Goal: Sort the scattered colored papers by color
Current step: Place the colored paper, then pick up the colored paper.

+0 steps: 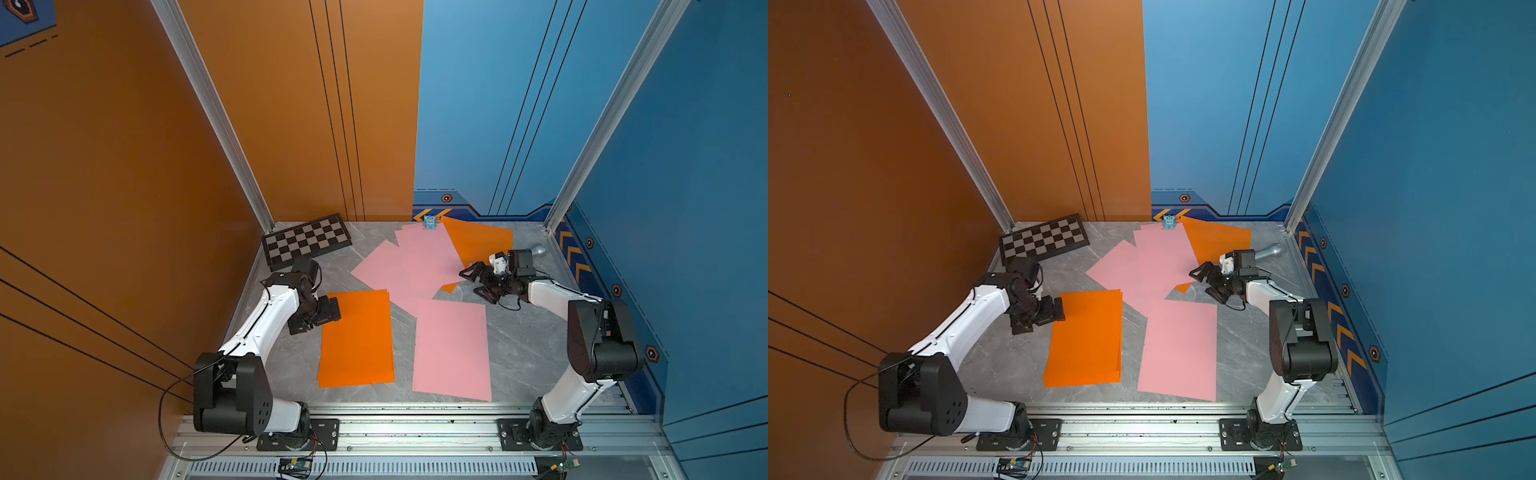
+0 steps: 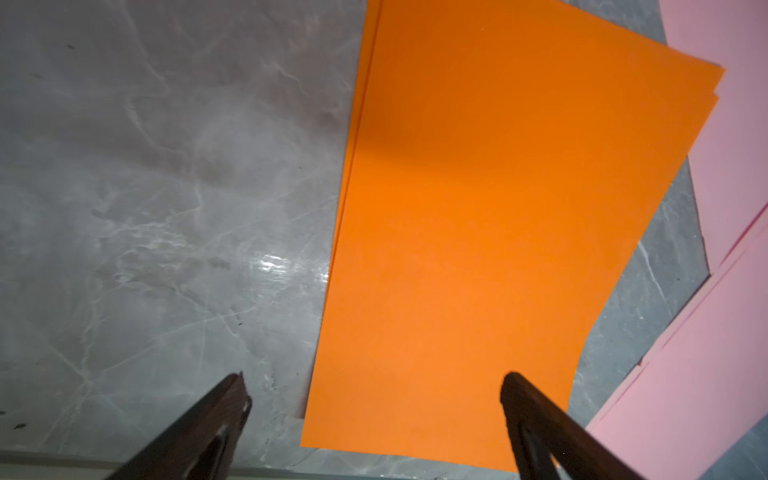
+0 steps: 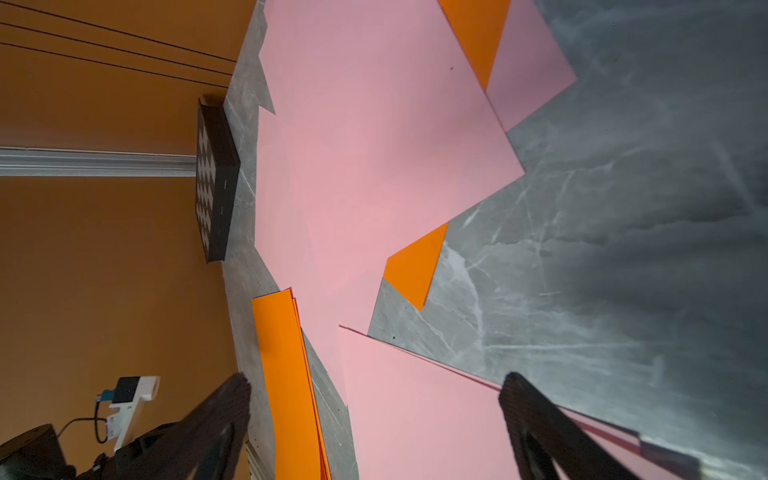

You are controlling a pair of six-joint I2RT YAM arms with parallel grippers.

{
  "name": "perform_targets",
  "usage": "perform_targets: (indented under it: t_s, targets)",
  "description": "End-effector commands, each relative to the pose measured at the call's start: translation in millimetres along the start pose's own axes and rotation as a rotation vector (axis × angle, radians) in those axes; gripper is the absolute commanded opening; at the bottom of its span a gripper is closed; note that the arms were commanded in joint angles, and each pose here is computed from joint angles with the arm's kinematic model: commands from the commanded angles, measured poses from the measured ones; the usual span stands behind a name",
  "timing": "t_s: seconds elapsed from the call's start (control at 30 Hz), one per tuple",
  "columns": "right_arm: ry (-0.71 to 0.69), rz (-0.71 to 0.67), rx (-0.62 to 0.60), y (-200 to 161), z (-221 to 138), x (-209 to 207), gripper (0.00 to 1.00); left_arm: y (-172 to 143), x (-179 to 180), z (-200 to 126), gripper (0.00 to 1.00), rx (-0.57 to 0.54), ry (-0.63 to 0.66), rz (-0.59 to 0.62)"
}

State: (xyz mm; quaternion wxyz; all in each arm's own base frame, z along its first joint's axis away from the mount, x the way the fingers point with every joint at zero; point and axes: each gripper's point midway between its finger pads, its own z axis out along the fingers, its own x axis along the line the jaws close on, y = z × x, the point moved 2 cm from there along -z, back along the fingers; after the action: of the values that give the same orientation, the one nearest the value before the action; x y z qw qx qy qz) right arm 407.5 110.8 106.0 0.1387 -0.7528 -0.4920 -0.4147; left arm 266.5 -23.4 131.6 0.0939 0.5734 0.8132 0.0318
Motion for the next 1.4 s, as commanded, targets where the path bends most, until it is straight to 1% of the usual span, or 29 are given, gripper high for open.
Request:
perform_targets:
  t_s: [0.0,0.13,0.23,0.3,0.43,0.53,0.57,0.63,0.77,0.97,1.13,1.37]
  targets:
    - [-0.088,-0.053,-0.005,8.2,0.7,-3.2,0.96,21.6,3.7,-20.4,0.98,-0.121,0.063,-0.024]
    - [-0.141,-0.089,0.002,21.7,7.9,-5.1,0.96,45.9,-32.2,-30.9,0.98,-0.204,-0.093,-0.035]
    - [-0.164,-0.124,0.008,33.2,18.6,-2.9,0.97,67.5,-73.7,-33.2,0.98,-0.242,-0.261,-0.017]
    - [-0.181,-0.151,0.007,41.5,26.1,-0.2,0.97,81.9,-100.0,-32.0,0.98,-0.253,-0.33,0.01]
    - [-0.184,-0.196,0.013,58.5,42.0,9.5,0.98,107.0,-162.7,-21.9,0.98,-0.223,-0.462,0.082]
    - [-0.188,-0.237,0.007,72.3,51.4,15.9,1.0,122.7,-210.1,-6.2,0.98,-0.174,-0.604,0.089]
    - [-0.198,-0.24,0.019,74.7,59.8,11.0,1.0,127.1,-224.4,1.0,0.98,-0.159,-0.63,0.091]
    - [-0.199,-0.25,0.014,83.5,66.8,11.8,1.0,137.1,-245.5,13.4,0.98,-0.137,-0.665,0.09]
    - [-0.186,-0.241,0.04,97.3,82.1,11.5,1.0,159.0,-275.4,38.4,0.98,-0.098,-0.695,0.039]
    - [-0.18,-0.262,0.04,117.7,101.2,17.0,1.0,182.8,-303.8,71.0,0.98,-0.058,-0.736,-0.024]
    - [-0.171,-0.268,0.035,129.5,117.1,14.4,1.0,186.1,-323.5,90.9,0.98,-0.036,-0.755,-0.04]
    - [-0.178,-0.24,0.057,131.0,129.2,5.4,1.0,182.0,-331.1,119.2,0.98,0.008,-0.742,-0.08]
